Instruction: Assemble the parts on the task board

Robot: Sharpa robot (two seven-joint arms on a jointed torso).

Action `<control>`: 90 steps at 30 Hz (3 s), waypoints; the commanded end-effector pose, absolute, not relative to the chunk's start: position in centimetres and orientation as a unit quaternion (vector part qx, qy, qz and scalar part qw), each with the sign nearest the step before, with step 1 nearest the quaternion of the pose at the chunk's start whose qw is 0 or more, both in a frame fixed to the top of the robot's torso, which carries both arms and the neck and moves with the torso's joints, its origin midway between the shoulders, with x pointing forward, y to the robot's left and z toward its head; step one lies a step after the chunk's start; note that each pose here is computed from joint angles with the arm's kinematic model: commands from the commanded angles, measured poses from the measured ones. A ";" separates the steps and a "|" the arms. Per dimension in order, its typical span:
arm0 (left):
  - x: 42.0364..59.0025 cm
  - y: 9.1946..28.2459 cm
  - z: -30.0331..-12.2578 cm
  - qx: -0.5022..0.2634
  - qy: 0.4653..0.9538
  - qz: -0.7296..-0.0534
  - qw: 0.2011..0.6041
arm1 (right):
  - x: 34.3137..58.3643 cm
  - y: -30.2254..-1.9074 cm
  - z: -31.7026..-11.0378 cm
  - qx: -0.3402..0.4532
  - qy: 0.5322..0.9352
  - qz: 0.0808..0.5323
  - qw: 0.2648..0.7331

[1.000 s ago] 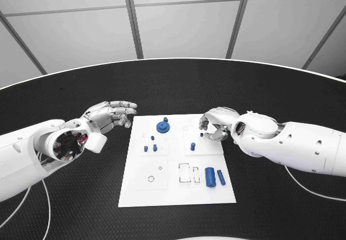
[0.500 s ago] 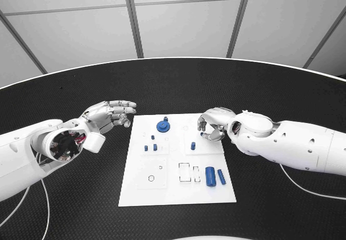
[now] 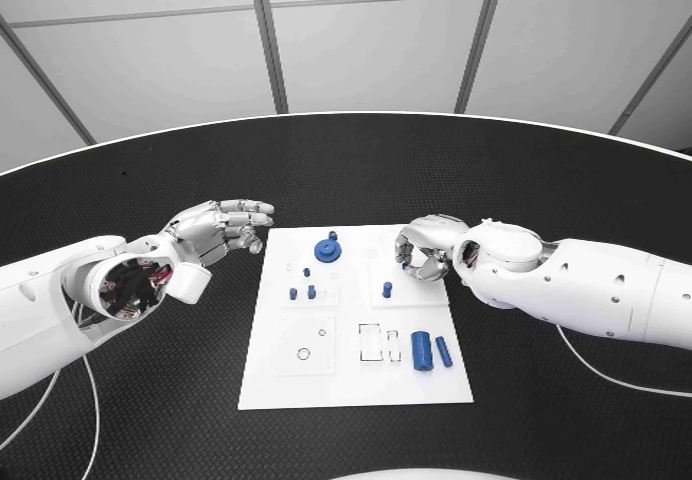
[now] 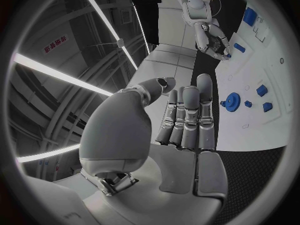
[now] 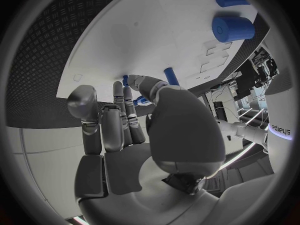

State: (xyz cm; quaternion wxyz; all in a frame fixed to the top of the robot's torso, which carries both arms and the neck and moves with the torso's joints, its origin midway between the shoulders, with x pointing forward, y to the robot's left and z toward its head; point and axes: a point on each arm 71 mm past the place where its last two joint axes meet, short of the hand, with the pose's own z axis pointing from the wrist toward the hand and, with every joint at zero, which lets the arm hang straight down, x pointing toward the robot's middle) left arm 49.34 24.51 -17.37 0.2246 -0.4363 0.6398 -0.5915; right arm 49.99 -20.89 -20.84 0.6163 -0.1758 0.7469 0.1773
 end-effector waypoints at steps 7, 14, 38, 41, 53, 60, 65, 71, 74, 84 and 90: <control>49.3 24.5 -17.4 -0.436 0.642 -0.591 0.222 | 50.1 -20.5 -21.1 -0.179 0.753 0.176 0.608; 49.2 24.6 -17.4 -0.436 0.642 -0.590 0.222 | 50.2 -20.5 -21.3 -0.179 0.759 0.170 0.603; 49.2 24.6 -17.4 -0.436 0.645 -0.588 0.219 | 49.5 -20.3 -20.8 -0.180 0.740 0.169 0.626; 49.2 24.6 -17.5 -0.436 0.645 -0.588 0.219 | 49.4 -20.4 -20.7 -0.178 0.737 0.170 0.630; 49.4 24.8 -17.5 -0.438 0.646 -0.586 0.219 | 48.0 -20.6 -19.7 -0.172 0.729 0.180 0.637; 49.6 24.8 -17.6 -0.438 0.646 -0.585 0.220 | 45.9 -18.9 -17.4 -0.175 0.704 0.220 0.652; 49.8 24.7 -17.7 -0.438 0.646 -0.585 0.219 | 44.5 -17.0 -15.6 -0.184 0.683 0.254 0.660; 49.9 24.4 -17.7 -0.436 0.647 -0.586 0.217 | 43.5 -13.9 -14.7 -0.202 0.665 0.293 0.657; 50.0 24.2 -17.8 -0.434 0.648 -0.587 0.215 | 43.4 -12.3 -14.7 -0.211 0.659 0.308 0.653; 50.4 23.4 -17.9 -0.430 0.650 -0.590 0.209 | 43.3 -8.6 -16.8 -0.238 0.667 0.335 0.621; 50.7 22.8 -18.0 -0.427 0.652 -0.592 0.206 | 42.8 -7.3 -18.9 -0.246 0.679 0.347 0.599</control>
